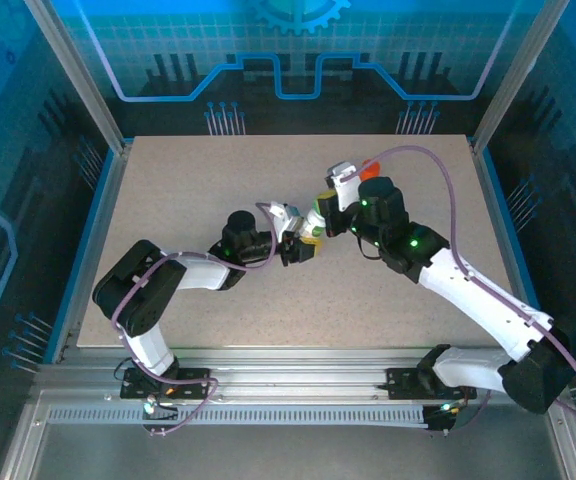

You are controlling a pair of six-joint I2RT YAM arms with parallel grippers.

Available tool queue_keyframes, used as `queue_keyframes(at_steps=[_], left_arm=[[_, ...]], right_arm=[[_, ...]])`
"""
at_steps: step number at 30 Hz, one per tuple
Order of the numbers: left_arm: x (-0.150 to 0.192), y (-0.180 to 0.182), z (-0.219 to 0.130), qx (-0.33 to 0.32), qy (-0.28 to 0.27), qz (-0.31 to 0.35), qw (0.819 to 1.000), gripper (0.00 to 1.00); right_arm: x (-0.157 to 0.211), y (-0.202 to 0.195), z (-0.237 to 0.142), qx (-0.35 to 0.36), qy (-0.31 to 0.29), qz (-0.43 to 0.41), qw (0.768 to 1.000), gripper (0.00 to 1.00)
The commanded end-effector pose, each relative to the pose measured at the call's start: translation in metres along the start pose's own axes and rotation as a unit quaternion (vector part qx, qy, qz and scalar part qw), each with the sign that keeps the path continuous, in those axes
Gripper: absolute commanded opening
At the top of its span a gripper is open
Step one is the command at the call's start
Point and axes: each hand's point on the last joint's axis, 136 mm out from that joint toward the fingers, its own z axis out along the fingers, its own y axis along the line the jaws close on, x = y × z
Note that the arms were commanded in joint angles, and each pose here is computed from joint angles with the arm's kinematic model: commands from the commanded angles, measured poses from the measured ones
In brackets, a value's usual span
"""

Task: Sort the pills into containers

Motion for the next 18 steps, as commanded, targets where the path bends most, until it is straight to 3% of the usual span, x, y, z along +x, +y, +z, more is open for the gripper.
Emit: queue_keyframes(at_steps=[1, 6, 9, 18], left_arm=[[-0.025, 0.000, -0.004, -0.009, -0.031, 0.033, 0.999, 0.00], [-0.027, -0.001, -0.004, -0.010, -0.024, 0.039, 0.999, 0.00], [-0.027, -0.001, -0.005, -0.011, -0.023, 0.039, 0.999, 0.00], [-0.020, 0.001, -0.003, -0.009, -0.017, 0.033, 0.999, 0.00]], right_arm=[[0.015, 0.009, 0.009, -0.006, 0.039, -0.016, 0.999, 0.00], [0.028, 0.018, 0.019, -0.029, 0.058, 0.002, 0.998, 0.03], [0.027, 0.026, 0.021, -0.049, 0.061, 0.018, 0.997, 0.26], [0.009, 0.045, 0.018, -0.109, 0.043, 0.073, 0.990, 0.30]])
